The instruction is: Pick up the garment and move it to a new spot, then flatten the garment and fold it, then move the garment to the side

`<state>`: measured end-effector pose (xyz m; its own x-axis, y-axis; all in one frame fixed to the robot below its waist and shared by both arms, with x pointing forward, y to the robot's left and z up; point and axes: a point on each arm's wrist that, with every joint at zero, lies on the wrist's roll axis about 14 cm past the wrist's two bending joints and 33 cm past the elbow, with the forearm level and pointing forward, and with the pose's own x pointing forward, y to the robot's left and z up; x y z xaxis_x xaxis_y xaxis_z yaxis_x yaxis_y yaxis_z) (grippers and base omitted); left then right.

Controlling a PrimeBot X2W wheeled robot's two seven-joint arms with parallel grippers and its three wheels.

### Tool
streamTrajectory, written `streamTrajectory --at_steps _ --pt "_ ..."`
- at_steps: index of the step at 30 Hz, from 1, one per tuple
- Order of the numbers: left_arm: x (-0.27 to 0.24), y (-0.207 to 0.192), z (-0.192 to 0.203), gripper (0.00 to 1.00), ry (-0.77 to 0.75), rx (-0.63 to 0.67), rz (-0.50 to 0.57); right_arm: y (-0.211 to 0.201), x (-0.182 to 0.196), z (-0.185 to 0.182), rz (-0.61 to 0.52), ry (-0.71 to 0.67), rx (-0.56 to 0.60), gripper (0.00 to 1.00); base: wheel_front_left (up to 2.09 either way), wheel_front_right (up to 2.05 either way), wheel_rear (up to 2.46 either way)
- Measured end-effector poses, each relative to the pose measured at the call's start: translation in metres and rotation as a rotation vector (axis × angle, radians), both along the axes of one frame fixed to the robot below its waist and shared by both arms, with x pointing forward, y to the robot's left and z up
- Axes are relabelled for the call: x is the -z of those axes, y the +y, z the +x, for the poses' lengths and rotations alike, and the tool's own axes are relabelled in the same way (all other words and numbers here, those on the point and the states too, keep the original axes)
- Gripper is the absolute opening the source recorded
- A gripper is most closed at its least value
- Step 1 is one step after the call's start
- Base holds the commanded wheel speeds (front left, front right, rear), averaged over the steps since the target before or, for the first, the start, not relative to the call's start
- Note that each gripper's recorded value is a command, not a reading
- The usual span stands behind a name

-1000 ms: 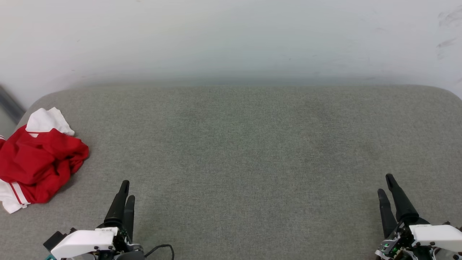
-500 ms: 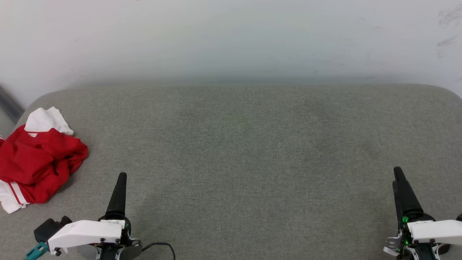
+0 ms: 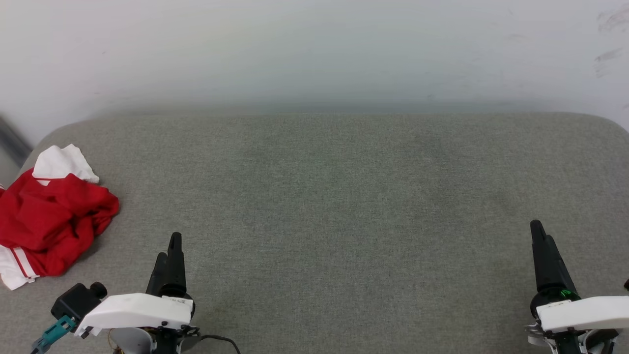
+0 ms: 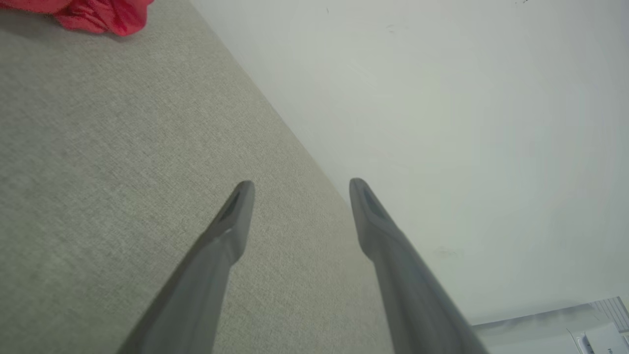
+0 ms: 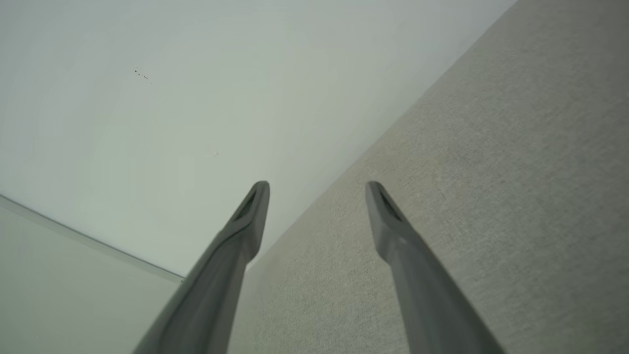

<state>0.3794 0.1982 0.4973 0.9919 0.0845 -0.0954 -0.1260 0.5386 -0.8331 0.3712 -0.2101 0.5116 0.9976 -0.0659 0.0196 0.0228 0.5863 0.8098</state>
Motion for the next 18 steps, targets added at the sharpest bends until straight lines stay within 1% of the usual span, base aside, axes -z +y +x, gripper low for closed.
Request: streamTrajectory --at_steps 8,18 --pt "-0.0017 -0.0044 -0.0015 1.00 0.002 0.007 0.156 0.0054 -0.0029 -0.0030 -0.165 -0.007 -0.011 1.00 0.00 0.00 0.00" --pt "-0.0061 -0.0094 -0.0028 1.00 -0.010 0.013 0.309 0.0068 -0.0033 -0.0068 -0.312 -0.010 -0.011 1.00 0.00 0.00 0.00"
